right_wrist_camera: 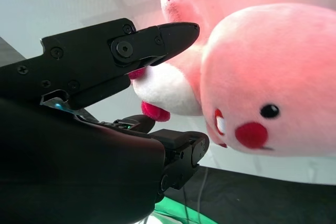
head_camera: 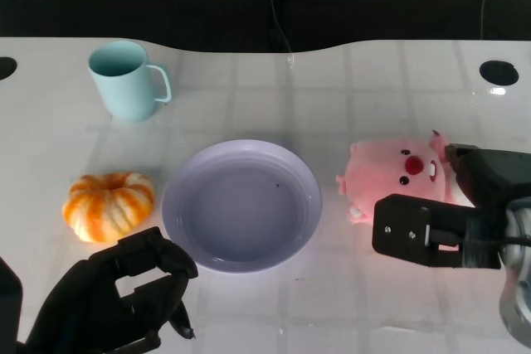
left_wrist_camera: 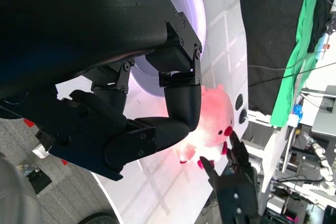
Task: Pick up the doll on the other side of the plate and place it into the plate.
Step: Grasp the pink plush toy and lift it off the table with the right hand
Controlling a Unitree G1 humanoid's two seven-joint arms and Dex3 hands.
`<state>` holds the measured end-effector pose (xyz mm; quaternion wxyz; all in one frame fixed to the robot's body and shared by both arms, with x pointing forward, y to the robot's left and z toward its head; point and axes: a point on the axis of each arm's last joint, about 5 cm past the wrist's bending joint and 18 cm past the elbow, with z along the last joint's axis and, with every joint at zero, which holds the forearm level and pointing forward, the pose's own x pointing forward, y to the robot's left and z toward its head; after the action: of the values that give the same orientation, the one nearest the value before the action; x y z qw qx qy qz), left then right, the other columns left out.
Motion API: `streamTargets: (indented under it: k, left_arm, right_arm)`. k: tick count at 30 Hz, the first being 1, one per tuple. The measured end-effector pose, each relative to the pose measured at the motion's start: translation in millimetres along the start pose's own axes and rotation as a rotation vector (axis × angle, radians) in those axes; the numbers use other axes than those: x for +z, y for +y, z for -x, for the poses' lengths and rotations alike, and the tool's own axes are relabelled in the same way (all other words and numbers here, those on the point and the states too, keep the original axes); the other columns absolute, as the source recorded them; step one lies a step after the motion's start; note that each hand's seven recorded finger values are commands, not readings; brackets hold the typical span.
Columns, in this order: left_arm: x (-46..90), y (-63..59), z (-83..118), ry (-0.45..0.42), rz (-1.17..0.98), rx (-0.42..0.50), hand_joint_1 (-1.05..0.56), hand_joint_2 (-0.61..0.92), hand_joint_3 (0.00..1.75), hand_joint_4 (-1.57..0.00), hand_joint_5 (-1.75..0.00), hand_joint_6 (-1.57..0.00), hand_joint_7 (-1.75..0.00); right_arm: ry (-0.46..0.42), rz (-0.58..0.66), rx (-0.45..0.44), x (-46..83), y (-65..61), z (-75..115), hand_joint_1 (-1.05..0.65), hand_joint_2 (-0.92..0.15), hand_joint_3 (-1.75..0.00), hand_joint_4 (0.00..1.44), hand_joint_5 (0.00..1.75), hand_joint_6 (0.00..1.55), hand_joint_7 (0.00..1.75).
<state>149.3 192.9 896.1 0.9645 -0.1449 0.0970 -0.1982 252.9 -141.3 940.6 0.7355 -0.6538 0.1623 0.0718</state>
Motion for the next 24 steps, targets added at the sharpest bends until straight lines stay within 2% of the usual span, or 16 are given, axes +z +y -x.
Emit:
streamTargets:
  k: [9, 14, 20, 23, 24]
  left_arm:
    - [1.2, -0.3, 1, -0.004, -0.003, 0.002, -0.46, 0.69, 0.80, -0.68, -1.74, -0.68, -1.36]
    - [1.9, -0.4, 2, -0.006, -0.004, 0.002, -0.46, 0.69, 0.78, -0.67, -1.74, -0.68, -1.35]
    - [2.0, -0.6, 3, -0.003, 0.000, 0.003, -0.45, 0.72, 0.75, -0.68, -1.73, -0.69, -1.33]
    - [3.0, -1.5, 3, -0.007, -0.004, 0.002, -0.44, 0.72, 0.74, -0.68, -1.73, -0.69, -1.32]
    - [3.1, -1.5, 3, -0.007, -0.005, 0.002, -0.44, 0.73, 0.74, -0.68, -1.73, -0.69, -1.33]
  right_arm:
    - [0.050, -0.011, 0.071, 3.6, 12.4, -25.2, -0.79, -0.92, -0.16, 0.17, 0.17, 0.15, 0.00]
    - [0.044, -0.048, 0.102, 3.3, 18.4, -36.2, -0.79, -0.92, -0.15, 0.14, 0.15, 0.15, 0.00]
    - [0.016, -0.052, 0.121, 8.6, 23.8, -47.3, -0.61, -0.90, -0.04, 0.20, 0.18, 0.22, 0.03]
    - [0.008, -0.042, 0.107, 13.9, 27.7, -51.5, -0.55, -0.89, -0.01, 0.27, 0.21, 0.28, 0.04]
    - [0.004, -0.034, 0.107, 15.3, 28.5, -52.9, -0.51, -0.89, -0.01, 0.32, 0.23, 0.35, 0.07]
